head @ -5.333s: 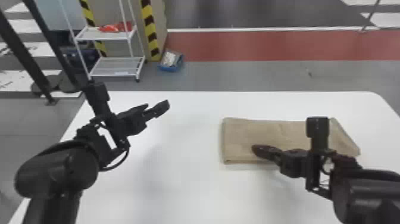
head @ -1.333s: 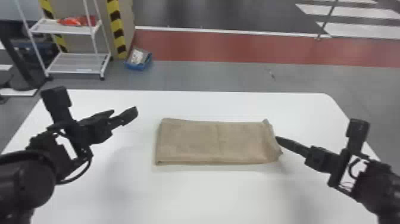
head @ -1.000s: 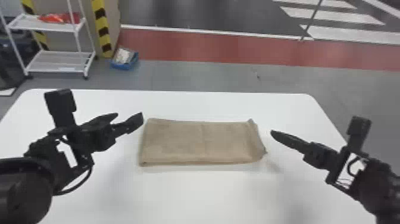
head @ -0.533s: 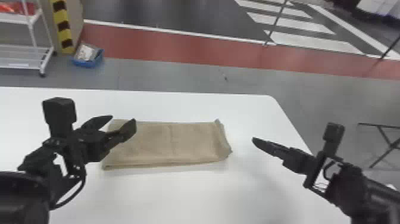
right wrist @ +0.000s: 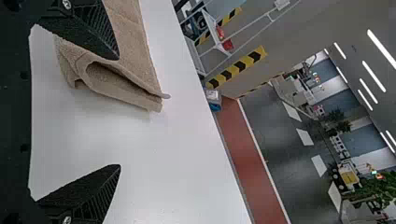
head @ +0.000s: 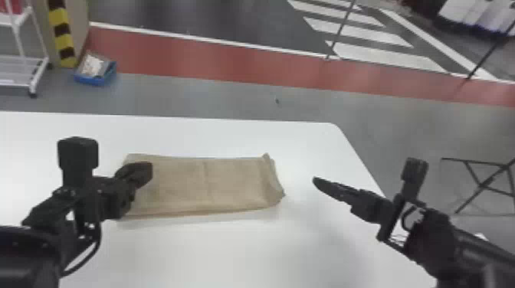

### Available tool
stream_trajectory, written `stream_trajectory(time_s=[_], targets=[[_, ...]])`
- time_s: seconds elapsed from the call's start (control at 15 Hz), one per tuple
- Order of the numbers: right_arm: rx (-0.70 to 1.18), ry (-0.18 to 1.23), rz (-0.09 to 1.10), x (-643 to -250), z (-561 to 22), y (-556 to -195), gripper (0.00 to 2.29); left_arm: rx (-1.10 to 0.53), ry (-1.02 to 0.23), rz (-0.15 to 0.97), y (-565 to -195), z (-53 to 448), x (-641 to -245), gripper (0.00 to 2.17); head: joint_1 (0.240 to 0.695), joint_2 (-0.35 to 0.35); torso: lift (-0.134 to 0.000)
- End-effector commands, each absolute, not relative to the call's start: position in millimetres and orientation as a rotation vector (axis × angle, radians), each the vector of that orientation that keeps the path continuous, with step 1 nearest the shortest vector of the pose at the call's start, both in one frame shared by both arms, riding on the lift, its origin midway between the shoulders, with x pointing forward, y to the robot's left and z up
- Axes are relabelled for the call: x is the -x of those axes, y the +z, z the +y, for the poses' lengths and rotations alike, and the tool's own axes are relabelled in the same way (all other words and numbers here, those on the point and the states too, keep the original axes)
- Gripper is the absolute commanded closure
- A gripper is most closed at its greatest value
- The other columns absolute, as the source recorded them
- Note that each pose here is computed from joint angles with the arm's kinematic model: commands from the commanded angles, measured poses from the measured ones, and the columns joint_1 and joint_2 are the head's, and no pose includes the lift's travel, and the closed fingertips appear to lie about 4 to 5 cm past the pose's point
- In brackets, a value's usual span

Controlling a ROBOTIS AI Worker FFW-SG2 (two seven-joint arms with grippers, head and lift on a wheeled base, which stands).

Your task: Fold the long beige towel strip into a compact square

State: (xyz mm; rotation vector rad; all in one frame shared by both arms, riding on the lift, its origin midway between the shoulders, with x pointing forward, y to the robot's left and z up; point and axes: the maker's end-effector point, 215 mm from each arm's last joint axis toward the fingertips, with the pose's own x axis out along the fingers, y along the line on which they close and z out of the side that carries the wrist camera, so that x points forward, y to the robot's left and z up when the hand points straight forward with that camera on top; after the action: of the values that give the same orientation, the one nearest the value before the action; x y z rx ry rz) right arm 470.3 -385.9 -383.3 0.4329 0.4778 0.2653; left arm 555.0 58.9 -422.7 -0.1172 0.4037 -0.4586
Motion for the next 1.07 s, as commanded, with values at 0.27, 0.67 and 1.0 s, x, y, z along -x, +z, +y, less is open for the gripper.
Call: stream_trajectory(time_s=[0.27, 0.67, 1.0], targets=[[-0.478, 0.231, 0.525, -489.2, -367.6, -401.8, 0.08, 0.109, -0.465, 0.425, -434.2, 57.6, -548.5, 1.92, 0.695, -0.334, -0.124], [-0.516, 0.276, 0.543, -515.3, -317.6, -404.4, 0.09, 0.059, -0.459, 0.442, -446.4, 61.1, -545.5, 1.92, 0.695, -0.286, -0.124], [-0.479, 0.265, 0.609, -535.2, -293.7, -426.6, 0.12, 0.060, -0.462, 0.447, -449.5, 61.9, -544.6, 1.92, 0.695, -0.241, -0.124]])
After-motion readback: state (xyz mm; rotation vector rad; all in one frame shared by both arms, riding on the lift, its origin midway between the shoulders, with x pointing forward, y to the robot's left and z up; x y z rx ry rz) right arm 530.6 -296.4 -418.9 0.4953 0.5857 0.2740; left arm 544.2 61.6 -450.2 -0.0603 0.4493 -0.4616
